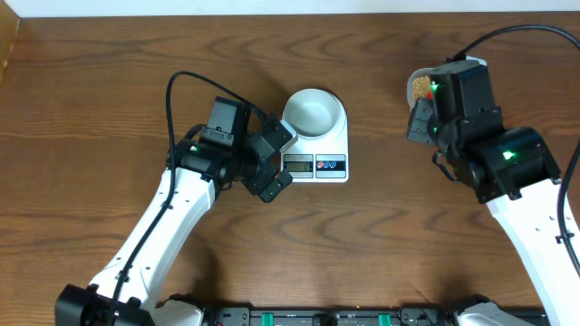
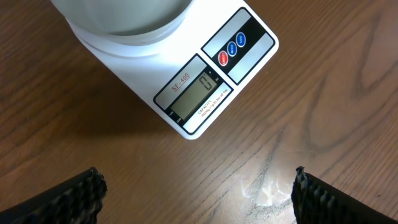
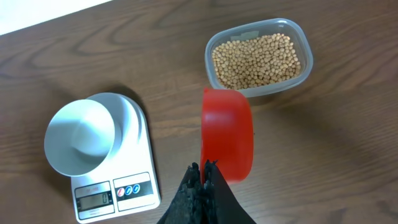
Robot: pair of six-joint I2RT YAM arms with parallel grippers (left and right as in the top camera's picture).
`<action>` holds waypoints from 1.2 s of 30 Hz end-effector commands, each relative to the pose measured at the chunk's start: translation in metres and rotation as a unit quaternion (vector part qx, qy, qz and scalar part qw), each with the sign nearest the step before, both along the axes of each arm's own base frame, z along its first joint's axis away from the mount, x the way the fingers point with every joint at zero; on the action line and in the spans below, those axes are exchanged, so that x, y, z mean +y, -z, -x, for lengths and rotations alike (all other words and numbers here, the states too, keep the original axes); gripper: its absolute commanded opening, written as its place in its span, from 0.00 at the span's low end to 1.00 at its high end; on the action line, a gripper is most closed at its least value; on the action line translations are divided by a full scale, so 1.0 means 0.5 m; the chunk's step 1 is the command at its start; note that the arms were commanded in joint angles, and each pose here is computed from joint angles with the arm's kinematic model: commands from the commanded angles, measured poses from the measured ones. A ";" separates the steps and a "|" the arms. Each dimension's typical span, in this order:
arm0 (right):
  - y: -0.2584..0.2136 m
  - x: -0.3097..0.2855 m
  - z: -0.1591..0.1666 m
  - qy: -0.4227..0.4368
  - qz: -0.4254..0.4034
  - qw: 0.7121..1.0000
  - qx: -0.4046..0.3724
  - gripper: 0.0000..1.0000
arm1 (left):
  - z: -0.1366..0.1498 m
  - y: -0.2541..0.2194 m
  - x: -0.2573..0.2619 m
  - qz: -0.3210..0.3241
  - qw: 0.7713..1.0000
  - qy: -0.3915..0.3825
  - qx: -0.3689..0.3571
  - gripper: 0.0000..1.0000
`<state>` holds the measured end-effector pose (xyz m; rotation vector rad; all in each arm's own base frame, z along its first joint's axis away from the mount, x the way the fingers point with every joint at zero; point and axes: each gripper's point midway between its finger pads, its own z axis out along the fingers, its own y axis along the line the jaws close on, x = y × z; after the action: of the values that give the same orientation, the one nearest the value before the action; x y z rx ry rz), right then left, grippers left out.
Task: Scoop item into bowl and weigh 50g on scale
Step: 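Lower the red scoop into the soybean tub with the right gripper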
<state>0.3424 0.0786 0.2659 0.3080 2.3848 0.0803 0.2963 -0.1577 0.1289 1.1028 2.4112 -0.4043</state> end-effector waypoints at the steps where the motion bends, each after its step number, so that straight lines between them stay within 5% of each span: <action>1: -0.011 -0.009 -0.006 -0.002 -0.012 1.000 -0.003 0.01 | -0.011 -0.026 -0.004 0.003 1.000 0.008 -0.024 0.98; 20: -0.030 -0.081 -0.033 -0.001 -0.058 0.998 0.006 0.01 | -0.015 -0.028 -0.005 0.004 1.000 0.007 -0.028 0.98; 36: 0.026 -0.180 -0.171 -0.002 0.013 0.991 0.132 0.01 | -0.015 -0.028 -0.005 0.004 1.000 0.007 -0.028 0.98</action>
<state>0.4136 0.0017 0.2521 0.3451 2.6533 0.0866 0.2995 -0.1587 0.1306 1.1002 2.3961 -0.3993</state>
